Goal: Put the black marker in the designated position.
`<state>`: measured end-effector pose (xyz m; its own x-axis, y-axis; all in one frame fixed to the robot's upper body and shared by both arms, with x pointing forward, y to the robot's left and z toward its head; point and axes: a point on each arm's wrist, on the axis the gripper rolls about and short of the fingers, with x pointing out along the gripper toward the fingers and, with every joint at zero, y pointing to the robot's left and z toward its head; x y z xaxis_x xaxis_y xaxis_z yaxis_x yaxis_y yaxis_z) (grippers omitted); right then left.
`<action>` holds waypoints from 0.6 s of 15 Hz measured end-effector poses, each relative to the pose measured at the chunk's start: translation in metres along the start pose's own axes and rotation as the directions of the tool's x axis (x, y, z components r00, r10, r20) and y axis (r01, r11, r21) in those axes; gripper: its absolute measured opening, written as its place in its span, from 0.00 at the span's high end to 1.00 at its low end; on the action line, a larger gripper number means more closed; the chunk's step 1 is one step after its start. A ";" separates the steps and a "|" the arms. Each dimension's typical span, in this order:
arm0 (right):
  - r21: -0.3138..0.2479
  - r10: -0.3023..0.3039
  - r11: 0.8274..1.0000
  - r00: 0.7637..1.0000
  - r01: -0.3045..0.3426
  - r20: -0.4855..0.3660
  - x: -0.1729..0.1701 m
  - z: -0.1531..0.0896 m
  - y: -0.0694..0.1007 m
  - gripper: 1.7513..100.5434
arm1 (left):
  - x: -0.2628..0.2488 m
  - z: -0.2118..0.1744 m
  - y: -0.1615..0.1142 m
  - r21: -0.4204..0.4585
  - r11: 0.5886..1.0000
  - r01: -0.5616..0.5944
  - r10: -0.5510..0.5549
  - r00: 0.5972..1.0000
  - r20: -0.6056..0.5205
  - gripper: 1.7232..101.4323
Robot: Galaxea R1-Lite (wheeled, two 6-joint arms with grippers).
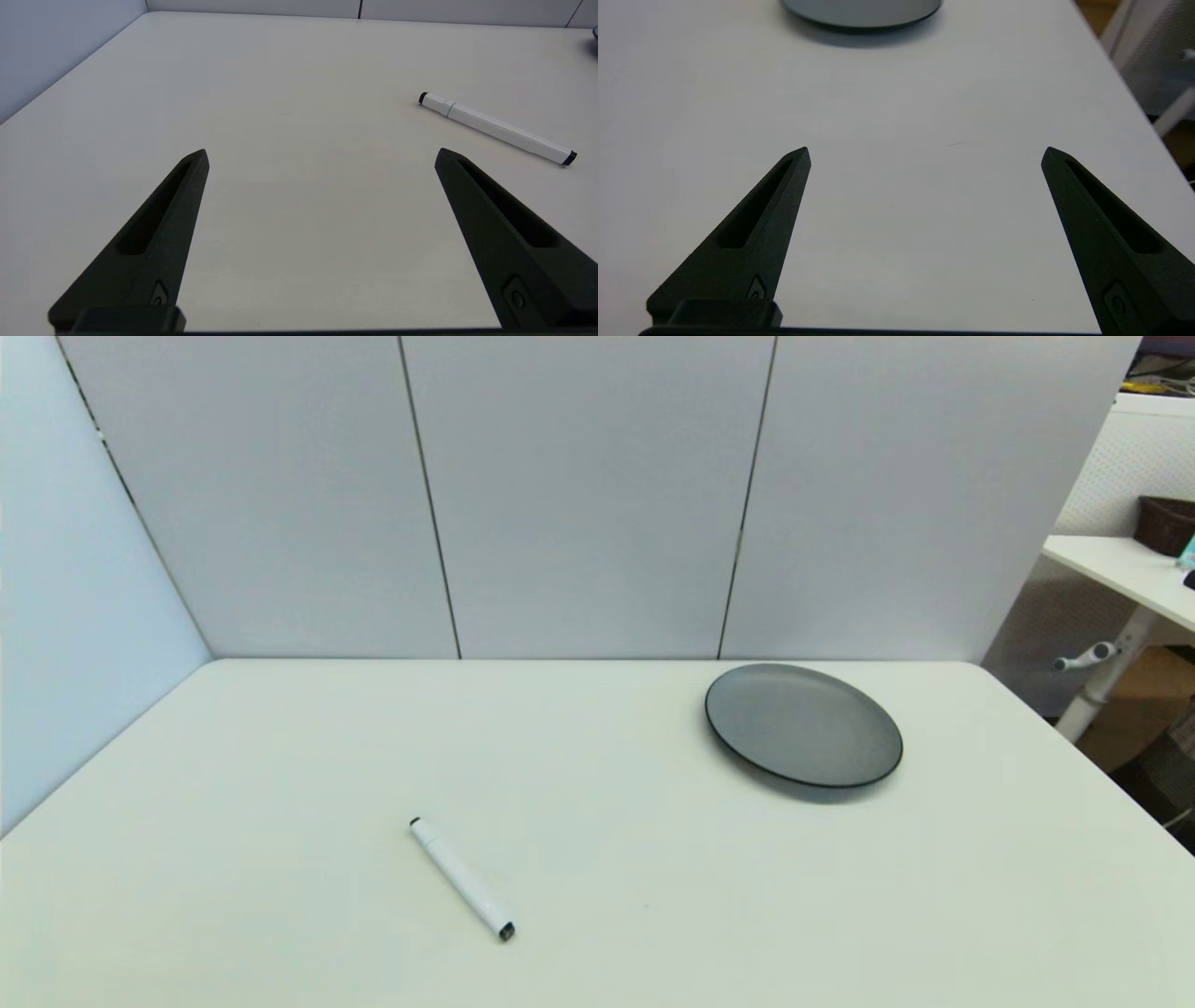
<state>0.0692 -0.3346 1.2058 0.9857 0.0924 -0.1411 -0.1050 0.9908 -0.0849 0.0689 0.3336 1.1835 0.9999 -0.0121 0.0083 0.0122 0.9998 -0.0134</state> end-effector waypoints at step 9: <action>0.025 0.492 0.861 0.818 -0.508 -0.297 0.081 0.099 0.008 0.03 | 0.000 0.000 0.000 0.000 1.000 0.001 -0.001 1.000 0.000 0.04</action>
<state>0.1614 -0.3095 1.2915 0.7158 0.5338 -0.4501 -0.5883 0.8083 0.0229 0.0689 0.3337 1.1835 0.9999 -0.0128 0.0083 0.0129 0.9998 -0.0134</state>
